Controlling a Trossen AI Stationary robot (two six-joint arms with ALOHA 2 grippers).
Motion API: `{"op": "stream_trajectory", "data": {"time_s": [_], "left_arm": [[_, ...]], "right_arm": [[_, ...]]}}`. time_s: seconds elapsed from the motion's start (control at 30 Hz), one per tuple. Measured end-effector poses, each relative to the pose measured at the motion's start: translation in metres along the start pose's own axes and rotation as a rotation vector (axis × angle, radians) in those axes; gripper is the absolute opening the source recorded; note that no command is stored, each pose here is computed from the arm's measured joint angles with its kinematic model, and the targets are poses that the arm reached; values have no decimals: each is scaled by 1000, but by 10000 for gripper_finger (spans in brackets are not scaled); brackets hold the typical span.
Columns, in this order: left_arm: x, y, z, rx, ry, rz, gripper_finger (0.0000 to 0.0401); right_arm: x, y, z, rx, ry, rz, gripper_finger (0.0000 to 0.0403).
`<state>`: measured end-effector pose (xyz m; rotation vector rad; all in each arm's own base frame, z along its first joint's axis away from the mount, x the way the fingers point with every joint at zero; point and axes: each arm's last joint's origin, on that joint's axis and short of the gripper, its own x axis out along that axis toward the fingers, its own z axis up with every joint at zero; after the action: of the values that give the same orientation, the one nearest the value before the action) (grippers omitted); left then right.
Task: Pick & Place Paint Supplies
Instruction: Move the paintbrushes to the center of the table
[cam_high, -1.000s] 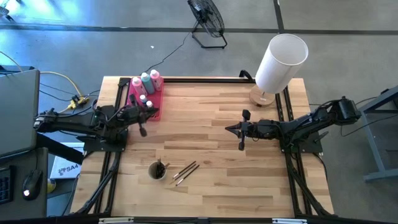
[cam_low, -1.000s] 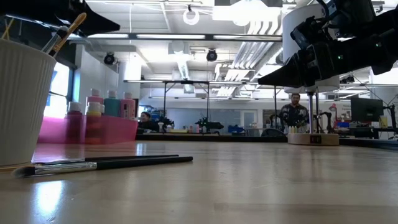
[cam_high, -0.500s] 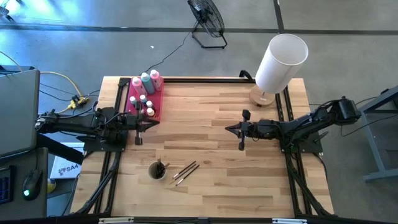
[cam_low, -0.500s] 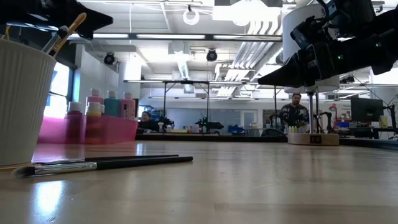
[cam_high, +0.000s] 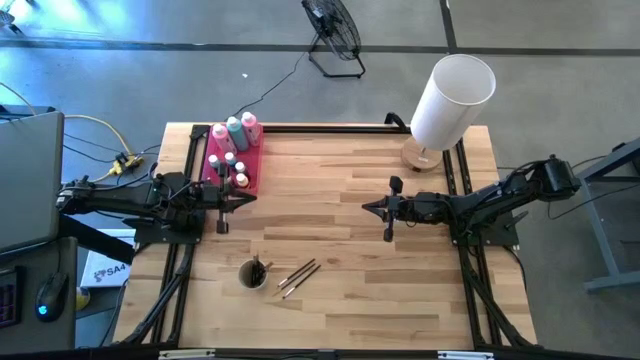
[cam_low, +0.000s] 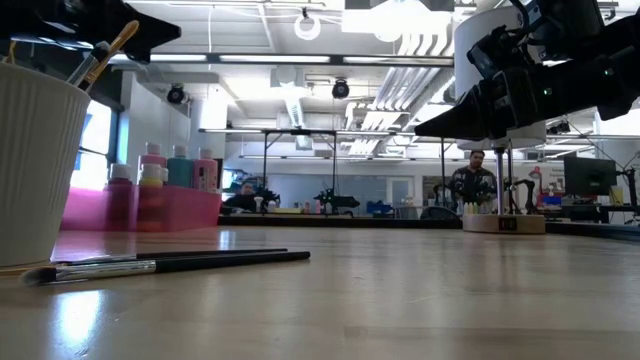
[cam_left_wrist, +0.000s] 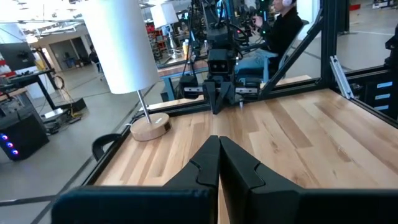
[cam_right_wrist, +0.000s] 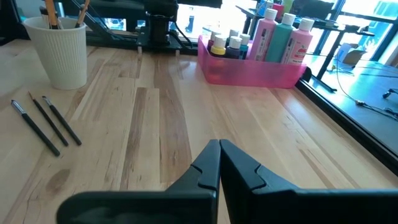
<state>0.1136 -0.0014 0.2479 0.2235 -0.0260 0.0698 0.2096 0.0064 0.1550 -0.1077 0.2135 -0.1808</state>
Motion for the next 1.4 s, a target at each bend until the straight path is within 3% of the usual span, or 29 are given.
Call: {"op": "stream_trajectory", "data": {"time_s": [0.47,0.83,1.07,1.4], "left_arm": [[0,0,0,-1,1,-1,7],[0,0,-1,-77,8,-5,7],[0,0,-1,-79,7,-4,7],[0,0,-1,-132,7,-3,7]], "right_arm": [[0,0,0,1,0,0,2],[0,0,0,5,0,5,2],[7,9,11,71,-5,236,2],[57,41,34,-34,174,319,2]]}}
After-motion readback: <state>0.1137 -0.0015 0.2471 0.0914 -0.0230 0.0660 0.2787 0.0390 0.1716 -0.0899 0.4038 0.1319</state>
